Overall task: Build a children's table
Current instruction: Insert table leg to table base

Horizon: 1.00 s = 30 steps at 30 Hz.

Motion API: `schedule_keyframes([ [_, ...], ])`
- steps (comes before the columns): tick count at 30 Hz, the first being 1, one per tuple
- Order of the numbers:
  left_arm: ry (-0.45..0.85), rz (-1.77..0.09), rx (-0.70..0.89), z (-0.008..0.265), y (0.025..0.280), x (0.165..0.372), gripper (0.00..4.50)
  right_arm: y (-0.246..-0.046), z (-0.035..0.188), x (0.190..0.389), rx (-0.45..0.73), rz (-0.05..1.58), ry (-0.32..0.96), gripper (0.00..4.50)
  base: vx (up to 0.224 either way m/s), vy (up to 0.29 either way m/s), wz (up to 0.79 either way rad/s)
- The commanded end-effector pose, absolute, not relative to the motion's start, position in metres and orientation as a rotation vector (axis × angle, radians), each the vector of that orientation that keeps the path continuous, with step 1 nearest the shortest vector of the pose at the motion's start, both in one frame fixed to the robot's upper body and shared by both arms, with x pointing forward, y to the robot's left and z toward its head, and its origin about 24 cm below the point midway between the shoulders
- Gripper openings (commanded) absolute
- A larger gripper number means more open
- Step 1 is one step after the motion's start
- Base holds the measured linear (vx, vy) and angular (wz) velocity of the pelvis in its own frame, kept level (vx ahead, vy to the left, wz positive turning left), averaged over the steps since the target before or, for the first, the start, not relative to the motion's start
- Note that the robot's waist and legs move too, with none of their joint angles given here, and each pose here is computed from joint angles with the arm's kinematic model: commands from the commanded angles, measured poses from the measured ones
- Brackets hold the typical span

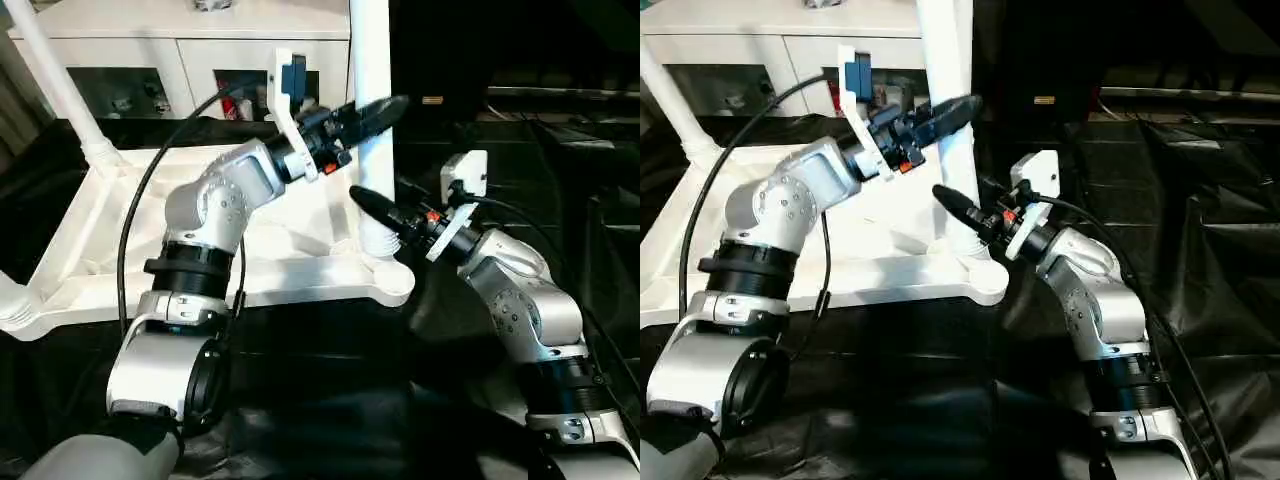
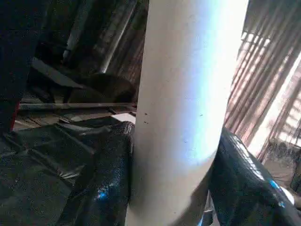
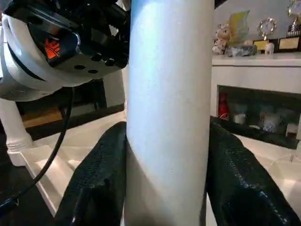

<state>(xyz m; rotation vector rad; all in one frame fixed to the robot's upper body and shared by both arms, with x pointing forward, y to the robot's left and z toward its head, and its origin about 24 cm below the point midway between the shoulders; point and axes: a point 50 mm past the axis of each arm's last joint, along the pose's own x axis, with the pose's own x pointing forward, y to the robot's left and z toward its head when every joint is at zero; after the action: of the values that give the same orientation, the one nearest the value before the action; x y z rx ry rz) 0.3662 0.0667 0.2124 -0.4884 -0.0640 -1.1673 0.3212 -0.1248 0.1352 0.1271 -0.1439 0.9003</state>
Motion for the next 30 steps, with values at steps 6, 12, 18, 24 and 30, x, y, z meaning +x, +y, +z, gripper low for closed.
schedule_keyframes([
  [6,-0.086,-1.167,-0.331,0.22,0.059,0.361,1.96,-0.128,0.134,0.322,0.095,0.9,-0.11,2.65,0.0,0.0,0.0],
  [12,-0.103,-1.165,-0.146,0.217,0.049,0.355,1.89,-0.125,0.136,0.328,-0.032,0.889,0.03,3.03,0.0,0.0,0.0],
  [18,-0.11,-1.169,-0.1,0.217,0.049,0.353,1.87,-0.119,0.142,0.328,-0.026,0.919,0.058,3.04,0.0,0.0,0.0],
  [24,-0.111,-1.135,-0.066,0.214,0.056,0.355,1.87,-0.119,0.149,0.326,0.018,0.945,0.058,3.04,0.0,0.0,0.0],
  [30,-0.116,-1.095,-0.061,0.213,0.059,0.357,1.87,-0.124,0.153,0.327,0.031,0.922,0.057,3.04,0.0,0.0,0.0],
])
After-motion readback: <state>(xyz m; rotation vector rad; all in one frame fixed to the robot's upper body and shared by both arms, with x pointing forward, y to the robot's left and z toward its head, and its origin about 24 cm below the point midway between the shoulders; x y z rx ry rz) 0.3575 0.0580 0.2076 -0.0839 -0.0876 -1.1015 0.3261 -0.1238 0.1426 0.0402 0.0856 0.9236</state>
